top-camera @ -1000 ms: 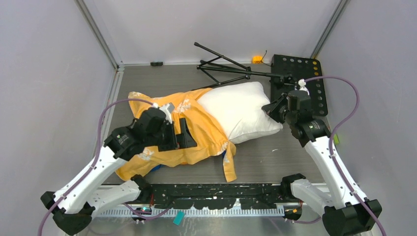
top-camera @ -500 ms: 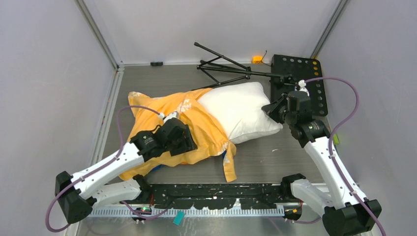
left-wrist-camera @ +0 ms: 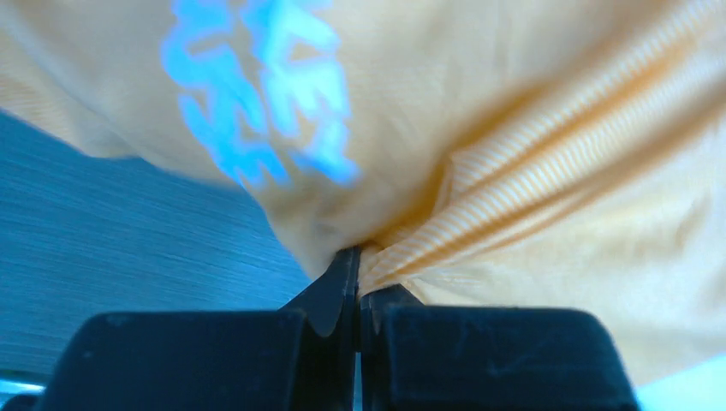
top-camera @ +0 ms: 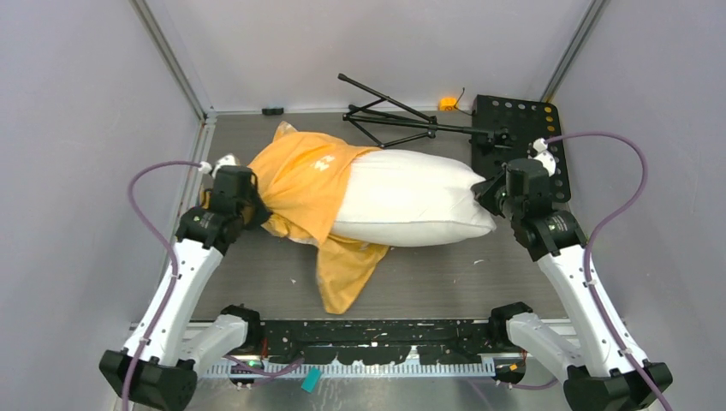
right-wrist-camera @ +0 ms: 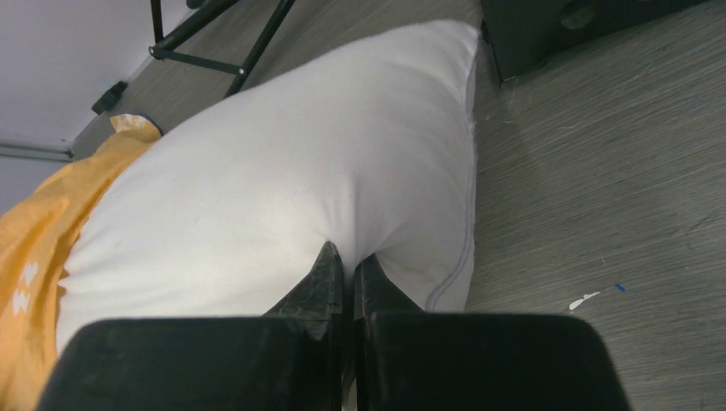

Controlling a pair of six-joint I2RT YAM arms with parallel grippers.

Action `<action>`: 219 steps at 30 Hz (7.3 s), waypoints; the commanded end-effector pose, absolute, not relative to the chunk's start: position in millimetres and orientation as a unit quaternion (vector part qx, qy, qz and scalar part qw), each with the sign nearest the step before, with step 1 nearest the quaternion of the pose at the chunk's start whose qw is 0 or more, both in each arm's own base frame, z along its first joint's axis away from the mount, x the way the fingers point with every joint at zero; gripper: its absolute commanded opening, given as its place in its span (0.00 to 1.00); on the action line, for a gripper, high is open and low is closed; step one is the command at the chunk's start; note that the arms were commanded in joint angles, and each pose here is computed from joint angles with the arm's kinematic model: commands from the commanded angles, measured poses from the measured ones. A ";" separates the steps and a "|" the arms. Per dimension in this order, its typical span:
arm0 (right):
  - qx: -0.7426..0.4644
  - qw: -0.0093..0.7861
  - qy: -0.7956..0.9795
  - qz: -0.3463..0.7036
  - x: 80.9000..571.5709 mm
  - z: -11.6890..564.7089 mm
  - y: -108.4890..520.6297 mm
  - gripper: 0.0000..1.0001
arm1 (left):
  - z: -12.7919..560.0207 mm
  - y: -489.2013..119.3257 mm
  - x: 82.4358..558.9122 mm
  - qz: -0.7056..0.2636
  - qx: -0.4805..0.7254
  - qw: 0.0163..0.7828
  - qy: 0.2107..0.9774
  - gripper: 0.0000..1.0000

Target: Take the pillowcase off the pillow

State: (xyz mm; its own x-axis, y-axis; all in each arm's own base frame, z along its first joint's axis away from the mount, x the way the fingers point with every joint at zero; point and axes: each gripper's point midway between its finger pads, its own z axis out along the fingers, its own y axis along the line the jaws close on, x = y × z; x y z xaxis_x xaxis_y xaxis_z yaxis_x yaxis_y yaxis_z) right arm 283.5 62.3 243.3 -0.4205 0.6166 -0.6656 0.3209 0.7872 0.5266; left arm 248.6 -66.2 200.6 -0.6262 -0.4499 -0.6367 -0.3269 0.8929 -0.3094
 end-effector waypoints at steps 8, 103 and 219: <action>0.270 0.560 0.778 0.087 292.9 316.6 19.8 0.00 | 268.2 46.4 248.5 0.058 -0.293 0.470 0.831 0.00; -0.067 0.457 0.867 0.188 271.0 292.6 190.6 0.00 | 316.3 -205.0 328.1 -0.019 0.141 0.482 0.864 1.00; -0.042 0.426 0.865 0.261 301.0 242.3 269.2 0.00 | 293.4 -133.0 294.8 -0.164 -0.027 0.419 0.893 0.99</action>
State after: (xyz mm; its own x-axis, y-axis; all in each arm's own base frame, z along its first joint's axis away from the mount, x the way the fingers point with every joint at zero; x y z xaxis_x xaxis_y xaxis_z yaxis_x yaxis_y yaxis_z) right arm 286.1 238.5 237.4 -0.6013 0.0907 -0.7938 -0.2774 0.9080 0.3139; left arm 320.3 -135.6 256.5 -0.7046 -0.2674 -0.6573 0.0519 0.9044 -0.4236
